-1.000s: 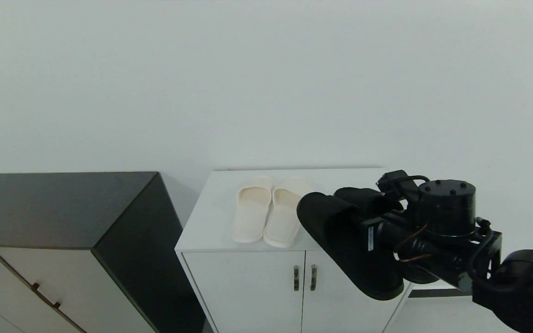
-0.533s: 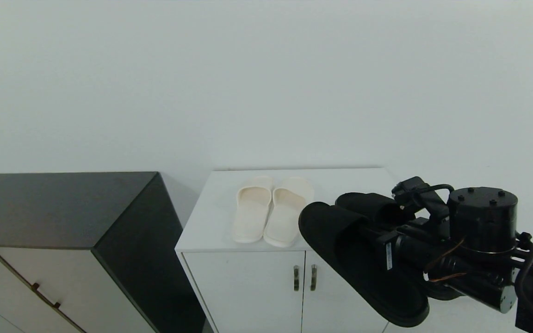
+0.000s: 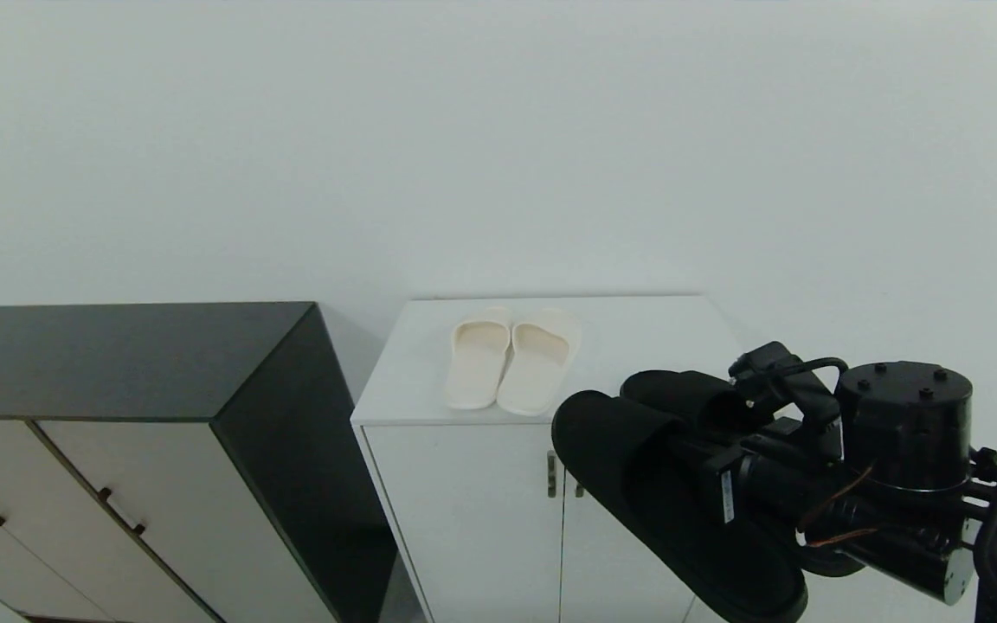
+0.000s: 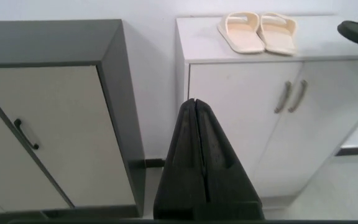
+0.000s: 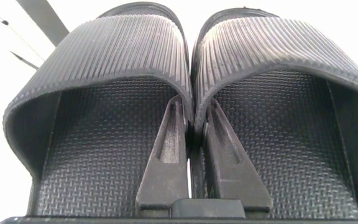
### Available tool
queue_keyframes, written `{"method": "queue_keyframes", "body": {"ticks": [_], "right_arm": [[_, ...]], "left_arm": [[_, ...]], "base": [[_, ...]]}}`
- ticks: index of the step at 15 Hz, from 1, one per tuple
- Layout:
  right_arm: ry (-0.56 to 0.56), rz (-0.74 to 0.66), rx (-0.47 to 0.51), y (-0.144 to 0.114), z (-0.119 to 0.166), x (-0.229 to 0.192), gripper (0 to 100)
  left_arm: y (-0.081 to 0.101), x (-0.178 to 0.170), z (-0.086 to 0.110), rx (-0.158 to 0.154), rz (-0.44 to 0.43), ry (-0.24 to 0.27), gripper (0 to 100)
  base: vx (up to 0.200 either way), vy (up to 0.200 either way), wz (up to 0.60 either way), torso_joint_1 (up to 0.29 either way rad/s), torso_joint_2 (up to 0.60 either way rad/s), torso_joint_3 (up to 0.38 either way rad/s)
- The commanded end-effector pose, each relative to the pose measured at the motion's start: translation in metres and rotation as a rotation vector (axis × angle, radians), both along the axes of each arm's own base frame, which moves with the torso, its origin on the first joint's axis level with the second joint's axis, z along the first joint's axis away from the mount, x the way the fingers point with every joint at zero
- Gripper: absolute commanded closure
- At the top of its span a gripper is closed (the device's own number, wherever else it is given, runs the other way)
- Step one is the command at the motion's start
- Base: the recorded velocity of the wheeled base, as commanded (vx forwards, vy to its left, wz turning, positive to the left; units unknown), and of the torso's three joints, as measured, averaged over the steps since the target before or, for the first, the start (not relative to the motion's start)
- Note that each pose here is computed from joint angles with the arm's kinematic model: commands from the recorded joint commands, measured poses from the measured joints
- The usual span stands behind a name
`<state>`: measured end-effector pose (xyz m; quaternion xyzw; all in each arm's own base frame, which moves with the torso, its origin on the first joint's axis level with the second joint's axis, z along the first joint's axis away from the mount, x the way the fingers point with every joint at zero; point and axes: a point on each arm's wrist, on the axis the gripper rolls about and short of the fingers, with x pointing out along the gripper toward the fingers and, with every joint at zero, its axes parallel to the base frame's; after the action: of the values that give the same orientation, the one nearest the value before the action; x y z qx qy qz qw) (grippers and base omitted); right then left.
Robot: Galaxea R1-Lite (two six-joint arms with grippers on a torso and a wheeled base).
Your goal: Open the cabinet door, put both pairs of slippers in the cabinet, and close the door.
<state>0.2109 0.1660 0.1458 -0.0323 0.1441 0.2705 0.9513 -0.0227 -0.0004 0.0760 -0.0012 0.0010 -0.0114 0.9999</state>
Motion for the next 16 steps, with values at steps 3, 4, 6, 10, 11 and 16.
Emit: {"method": "queue_keyframes", "body": {"ticks": [3,4,6,10,11,16], "right_arm": [[0.002,0.01,-0.002,0.0021,-0.0009,-0.0014,100],[0.002,0.012,-0.002,0.0024,-0.0009,-0.0017,100],[0.001,0.012,-0.001,0.0023,-0.0005,-0.0019,100],[0.011,0.031,-0.003,0.0023,-0.0027,-0.0049,100],[0.012,0.033,-0.004,0.0025,-0.003,-0.0053,100],[0.013,0.037,-0.009,0.0025,-0.0037,-0.0066,100]], "left_arm": [[0.0,0.0,-0.0001,-0.001,0.0,0.0,100],[0.0,0.0,-0.0001,-0.001,0.0,0.0,100],[0.0,0.0,-0.0001,0.001,0.001,0.0,100],[0.0,0.0,-0.0001,-0.001,0.0,0.0,100],[0.0,0.0,-0.0001,-0.001,0.0,0.0,100],[0.0,0.0,-0.0001,-0.001,0.0,0.0,100]], "base": [[0.0,0.0,0.0,0.0,0.0,0.0],[0.0,0.0,0.0,0.0,0.0,0.0],[0.0,-0.2,0.0,0.007,0.0,0.005],[0.0,-0.05,0.0,-0.003,0.0,0.001],[0.0,0.0,0.0,0.0,0.0,0.0],[0.0,0.0,0.0,0.0,0.0,0.0]]}}
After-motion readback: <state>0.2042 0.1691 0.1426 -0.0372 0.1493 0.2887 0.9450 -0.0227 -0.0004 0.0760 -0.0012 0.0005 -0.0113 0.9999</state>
